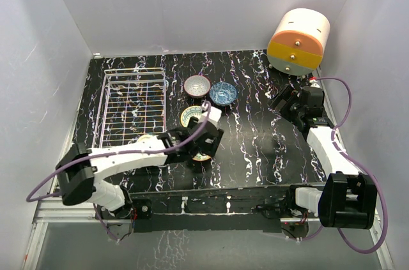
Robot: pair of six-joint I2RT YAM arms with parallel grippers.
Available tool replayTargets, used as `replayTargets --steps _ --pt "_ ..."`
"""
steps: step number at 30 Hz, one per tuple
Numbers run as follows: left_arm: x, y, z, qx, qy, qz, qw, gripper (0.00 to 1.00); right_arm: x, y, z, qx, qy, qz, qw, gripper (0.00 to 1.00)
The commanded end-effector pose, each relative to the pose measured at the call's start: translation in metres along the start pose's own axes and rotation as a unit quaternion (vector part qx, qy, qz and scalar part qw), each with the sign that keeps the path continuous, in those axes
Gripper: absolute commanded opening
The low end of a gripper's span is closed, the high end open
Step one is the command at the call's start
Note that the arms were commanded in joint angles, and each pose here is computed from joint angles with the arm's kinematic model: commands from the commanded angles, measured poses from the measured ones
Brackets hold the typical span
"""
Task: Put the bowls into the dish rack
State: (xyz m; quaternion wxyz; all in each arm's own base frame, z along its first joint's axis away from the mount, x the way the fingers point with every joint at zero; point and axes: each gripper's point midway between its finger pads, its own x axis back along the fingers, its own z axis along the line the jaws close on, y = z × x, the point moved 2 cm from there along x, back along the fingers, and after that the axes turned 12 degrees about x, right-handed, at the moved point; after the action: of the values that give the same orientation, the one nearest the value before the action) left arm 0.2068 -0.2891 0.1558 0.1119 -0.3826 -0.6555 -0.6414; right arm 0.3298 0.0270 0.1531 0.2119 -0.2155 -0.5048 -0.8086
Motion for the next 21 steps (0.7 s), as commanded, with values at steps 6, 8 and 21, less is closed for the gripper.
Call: replayTargets --steps 6,8,21 --pt "-0.034 -0.03 -0.011 -0.028 0.006 0.0 1.0 0.67 0.002 0.02 0.004 0.004 0.009 -0.038 0.999 0.95" --pt "-0.037 -0.037 -0.015 -0.03 0.003 0.009 0.999 0.67 0.001 0.018 0.003 0.004 0.007 -0.035 0.999 0.95" --pt "-0.064 -0.078 -0.01 -0.038 0.034 0.034 0.998 0.68 -0.002 0.014 0.0 0.003 0.009 -0.03 1.0 0.95"
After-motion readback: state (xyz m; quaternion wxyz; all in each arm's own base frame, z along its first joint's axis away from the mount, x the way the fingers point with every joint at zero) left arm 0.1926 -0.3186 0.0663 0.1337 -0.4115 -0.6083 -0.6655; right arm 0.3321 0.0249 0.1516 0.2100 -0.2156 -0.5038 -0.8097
